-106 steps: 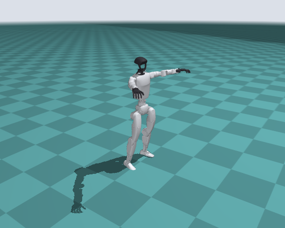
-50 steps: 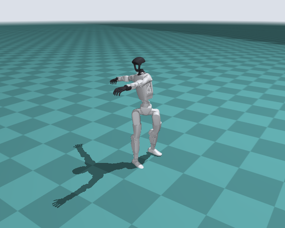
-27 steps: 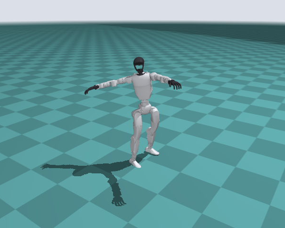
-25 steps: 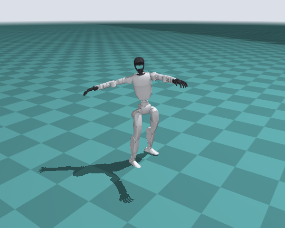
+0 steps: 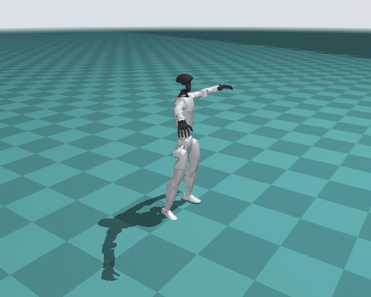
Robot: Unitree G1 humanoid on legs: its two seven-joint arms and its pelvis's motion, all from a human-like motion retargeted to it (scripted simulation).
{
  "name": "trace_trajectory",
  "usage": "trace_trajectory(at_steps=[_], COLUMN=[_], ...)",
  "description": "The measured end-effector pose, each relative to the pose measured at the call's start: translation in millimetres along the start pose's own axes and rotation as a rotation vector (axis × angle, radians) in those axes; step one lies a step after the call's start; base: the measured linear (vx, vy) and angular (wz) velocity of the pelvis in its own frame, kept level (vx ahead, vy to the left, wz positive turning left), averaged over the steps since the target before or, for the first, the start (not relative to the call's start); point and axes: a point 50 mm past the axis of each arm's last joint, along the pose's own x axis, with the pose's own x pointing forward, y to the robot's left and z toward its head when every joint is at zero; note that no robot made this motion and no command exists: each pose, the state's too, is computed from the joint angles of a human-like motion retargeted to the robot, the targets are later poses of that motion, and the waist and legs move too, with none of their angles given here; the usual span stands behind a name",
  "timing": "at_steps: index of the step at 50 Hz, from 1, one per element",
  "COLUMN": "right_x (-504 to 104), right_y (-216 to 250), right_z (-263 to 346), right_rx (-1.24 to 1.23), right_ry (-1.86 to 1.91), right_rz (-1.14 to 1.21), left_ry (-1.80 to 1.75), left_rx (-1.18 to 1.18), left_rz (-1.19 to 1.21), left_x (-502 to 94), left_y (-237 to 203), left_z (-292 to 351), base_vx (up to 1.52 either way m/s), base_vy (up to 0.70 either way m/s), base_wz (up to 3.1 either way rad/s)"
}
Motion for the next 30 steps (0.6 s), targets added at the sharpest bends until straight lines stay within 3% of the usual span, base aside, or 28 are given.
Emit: trace_trajectory(at_steps=[7,14,24,30], right_x=[-1.3,-25.0,-126.5,-204.3], right_y=[14.9,36.1,52.1,45.1], right_z=[59.0,162.9,321.3,382.9], right_rx=[-0.049,-0.091,-0.159,-0.174], right_ry=[-0.142,-0.408,-0.858,-1.098], right_rz=[0.007,0.0,-0.089,-0.189], left_ry=[0.091,0.251,0.483,0.542], left_rx=[-0.005,-0.042,-0.143,-0.164], left_rz=[0.026,0.057,0.135,0.066], left_x=[-6.1,-23.0,-57.8,-61.7], left_y=[14.7,33.2,51.1,14.5], left_z=[-33.4,-89.4,-158.8,-174.1], base_vx=[0.05,0.05,0.06,0.04], base_vy=[0.02,0.01,0.02,0.05], base_wz=[1.18,0.79,0.63,0.97])
